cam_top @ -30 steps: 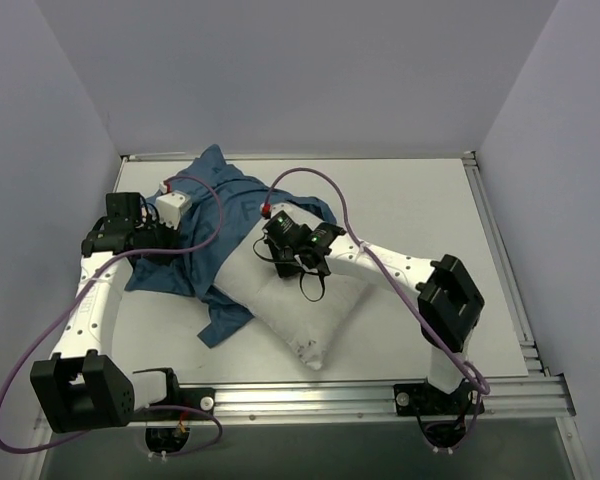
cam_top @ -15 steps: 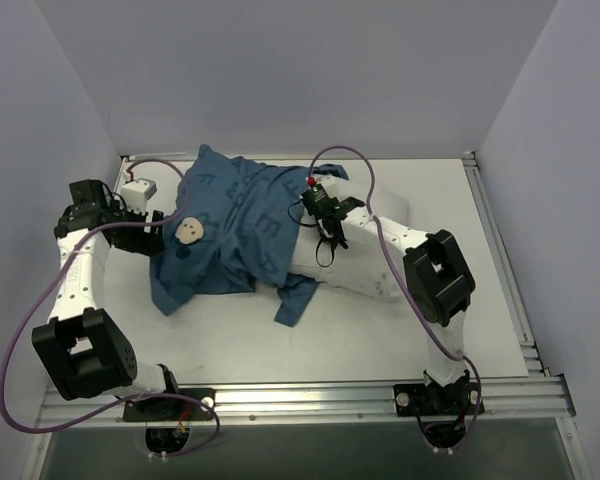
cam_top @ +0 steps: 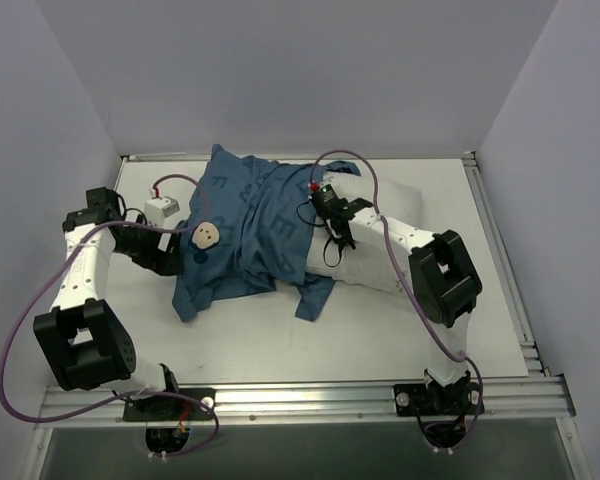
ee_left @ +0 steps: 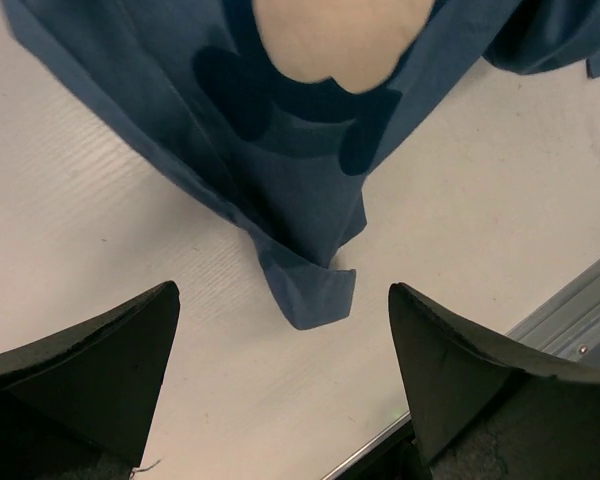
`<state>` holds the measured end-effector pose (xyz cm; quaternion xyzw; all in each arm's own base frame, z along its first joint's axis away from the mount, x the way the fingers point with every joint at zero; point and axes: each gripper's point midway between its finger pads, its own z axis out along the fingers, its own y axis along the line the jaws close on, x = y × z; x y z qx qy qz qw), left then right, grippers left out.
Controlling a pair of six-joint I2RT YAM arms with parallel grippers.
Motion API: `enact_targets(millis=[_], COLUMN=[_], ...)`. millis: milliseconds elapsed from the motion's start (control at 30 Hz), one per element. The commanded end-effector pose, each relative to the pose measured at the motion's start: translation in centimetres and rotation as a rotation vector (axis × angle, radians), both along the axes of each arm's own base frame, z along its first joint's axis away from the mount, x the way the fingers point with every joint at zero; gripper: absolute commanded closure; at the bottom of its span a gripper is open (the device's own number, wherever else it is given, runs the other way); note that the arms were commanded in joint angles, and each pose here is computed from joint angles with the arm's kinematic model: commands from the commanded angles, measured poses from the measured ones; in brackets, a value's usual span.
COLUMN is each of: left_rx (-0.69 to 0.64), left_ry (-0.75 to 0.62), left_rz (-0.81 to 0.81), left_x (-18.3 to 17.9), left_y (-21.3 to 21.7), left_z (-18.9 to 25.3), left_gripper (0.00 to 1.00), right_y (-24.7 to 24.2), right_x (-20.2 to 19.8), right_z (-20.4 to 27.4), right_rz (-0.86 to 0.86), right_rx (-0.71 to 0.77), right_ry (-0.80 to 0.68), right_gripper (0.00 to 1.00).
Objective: Remove the pillowcase from the pillow
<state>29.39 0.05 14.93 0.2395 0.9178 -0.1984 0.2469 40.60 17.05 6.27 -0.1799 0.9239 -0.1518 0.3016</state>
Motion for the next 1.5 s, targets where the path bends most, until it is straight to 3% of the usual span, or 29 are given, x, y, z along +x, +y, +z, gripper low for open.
enact_targets(millis=[0,133,333,367,400,433,467,567,733,933,1100,1200,1467], left_rx=[0.079,0.21,0.346,0.341,0.339,0.333,0.333,0.314,0.356,0.4,0.45,0.465,0.477], left_ry=[0.0,0.028,0.029,0.023,0.02,-0.034,-0.036,-0.191,-0.525,-0.809,-1.049,-1.166,-1.279], left_rz=[-0.023,-0.024,0.127,0.143,0.149,0.208,0.209,0.352,0.511,0.576,0.734,0.831,0.904], left_x=[-1.7,-1.2,2.5,2.9,3.1,3.8,3.9,5.4,6.9,6.9,5.0,3.5,3.6], left_y=[-0.8,-2.0,1.7,2.1,2.3,3.5,3.5,7.2,13.1,13.9,15.6,17.6,19.2], left_z=[-1.5,-5.4,-8.4,-8.2,-8.0,-6.2,-6.2,0.0,15.2,28.0,38.5,43.5,48.2], left_gripper=[0.06,0.06,0.06,0.57,0.95,0.98,0.98,0.98,0.98,0.98,0.98,0.98,0.98], right_y=[-2.9,-2.7,-3.6,-4.1,-4.6,-5.9,-6.0,-7.5,-9.6,-11.7,-14.2,-15.5,-16.9], right_x=[-6.7,-6.7,-7.0,-7.0,-7.1,-7.5,-7.7,-8.3,-9.2,-9.2,-9.5,-9.5,-9.5], right_z=[-7.4,-7.6,-8.1,-8.2,-8.5,-9.3,-9.2,-10.5,-12.0,-11.8,-11.4,-11.2,-10.9], right_rz=[-0.009,-0.018,-0.043,-0.053,-0.061,-0.085,-0.085,-0.116,-0.168,-0.223,-0.291,-0.333,-0.379], right_rx=[-0.041,-0.002,-0.005,-0.016,-0.033,-0.073,-0.076,-0.102,-0.104,-0.103,-0.13,-0.119,-0.093], right_ry=[0.351,0.351,0.368,0.369,0.38,0.412,0.418,0.461,0.507,0.521,0.53,0.529,0.527], right_gripper=[1.0,1.0,1.0,1.0,1.0,1.0,1.0,1.0,1.0,1.0,1.0,1.0,1.0])
